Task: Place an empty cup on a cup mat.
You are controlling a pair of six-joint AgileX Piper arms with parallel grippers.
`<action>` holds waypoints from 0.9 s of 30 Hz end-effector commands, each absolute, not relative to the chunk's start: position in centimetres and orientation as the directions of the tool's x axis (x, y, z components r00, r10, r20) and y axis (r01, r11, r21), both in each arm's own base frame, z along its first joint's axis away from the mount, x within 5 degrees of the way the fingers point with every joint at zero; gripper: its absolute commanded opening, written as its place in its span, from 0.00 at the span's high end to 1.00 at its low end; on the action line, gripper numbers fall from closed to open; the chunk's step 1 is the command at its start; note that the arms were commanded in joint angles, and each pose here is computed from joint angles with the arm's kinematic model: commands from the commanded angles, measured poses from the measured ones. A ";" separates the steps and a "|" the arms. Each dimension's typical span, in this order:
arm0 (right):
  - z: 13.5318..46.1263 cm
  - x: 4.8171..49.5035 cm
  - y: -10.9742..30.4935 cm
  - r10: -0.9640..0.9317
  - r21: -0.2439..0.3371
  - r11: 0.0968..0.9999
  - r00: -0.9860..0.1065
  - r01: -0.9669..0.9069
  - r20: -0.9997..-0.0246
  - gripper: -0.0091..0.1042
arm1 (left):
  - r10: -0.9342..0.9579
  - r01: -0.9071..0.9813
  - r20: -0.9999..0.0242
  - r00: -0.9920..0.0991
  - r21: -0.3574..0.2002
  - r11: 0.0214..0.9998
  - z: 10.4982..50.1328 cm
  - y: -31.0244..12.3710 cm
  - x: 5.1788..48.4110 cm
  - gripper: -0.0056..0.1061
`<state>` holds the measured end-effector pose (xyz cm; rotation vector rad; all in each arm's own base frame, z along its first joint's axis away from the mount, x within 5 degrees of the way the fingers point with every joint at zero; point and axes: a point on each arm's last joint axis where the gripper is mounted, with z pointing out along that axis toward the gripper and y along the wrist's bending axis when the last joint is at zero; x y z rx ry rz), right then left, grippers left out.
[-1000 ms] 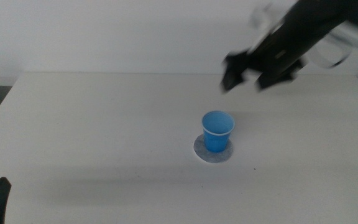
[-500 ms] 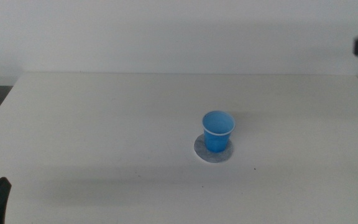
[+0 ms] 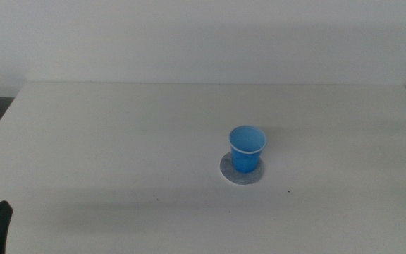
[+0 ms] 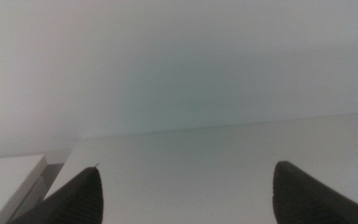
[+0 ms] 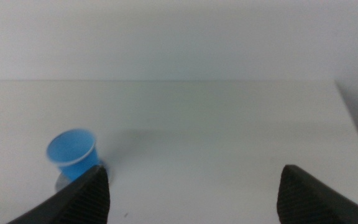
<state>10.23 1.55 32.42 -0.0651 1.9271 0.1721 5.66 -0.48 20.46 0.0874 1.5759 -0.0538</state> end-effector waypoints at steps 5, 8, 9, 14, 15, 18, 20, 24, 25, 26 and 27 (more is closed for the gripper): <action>28.6 8.0 1.4 0.061 0.114 0.985 -0.362 -0.129 -0.930 0.20 | 0.018 0.092 -1.000 0.004 0.018 0.996 20.5 -0.5 5.6 0.11; 26.4 7.2 1.1 0.015 0.061 0.991 -0.364 -0.117 -0.931 0.20 | 0.018 0.092 -1.000 0.004 0.018 0.996 20.5 -0.5 5.6 0.11; 25.6 6.9 0.8 -0.028 0.013 0.994 -0.361 -0.111 -0.932 0.20 | 0.018 0.092 -1.000 0.004 0.018 0.996 20.5 -0.5 5.6 0.11; 22.6 6.0 0.5 -0.086 -0.060 0.993 -0.290 -0.099 -0.953 0.20 | 0.018 0.092 -1.000 0.004 0.018 0.996 20.5 -0.5 5.6 0.11; 22.1 5.8 0.5 -0.085 -0.060 0.993 -0.271 -0.099 -0.959 0.20 | 0.018 0.092 -1.000 0.004 0.018 0.996 20.5 -0.5 5.6 0.11; 20.5 5.4 0.4 -0.080 -0.060 0.994 -0.216 -0.096 -0.973 0.20 | 0.018 0.092 -1.000 0.004 0.018 0.996 20.5 -0.5 5.6 0.11; 19.3 5.3 0.4 -0.080 -0.061 0.994 -0.210 -0.096 -0.975 0.20 | 0.018 0.092 -1.000 0.004 0.018 0.996 20.5 -0.5 5.6 0.11; 18.3 5.3 0.4 -0.083 -0.060 0.993 -0.243 -0.098 -0.967 0.20 | 0.018 0.092 -1.000 0.004 0.018 0.996 20.5 -0.5 5.6 0.11; 18.3 5.3 0.4 -0.087 -0.065 0.993 -0.240 -0.097 -0.967 0.20 | 0.018 0.092 -1.000 0.004 0.018 0.996 20.5 -0.5 5.6 0.11; 18.3 5.3 0.4 -0.087 -0.065 0.993 -0.240 -0.097 -0.967 0.20 | 0.018 0.092 -1.000 0.004 0.018 0.996 20.5 -0.5 5.6 0.11; 18.3 5.3 0.4 -0.087 -0.065 0.993 -0.240 -0.097 -0.967 0.20 | 0.018 0.092 -1.000 0.004 0.018 0.996 20.5 -0.5 5.6 0.11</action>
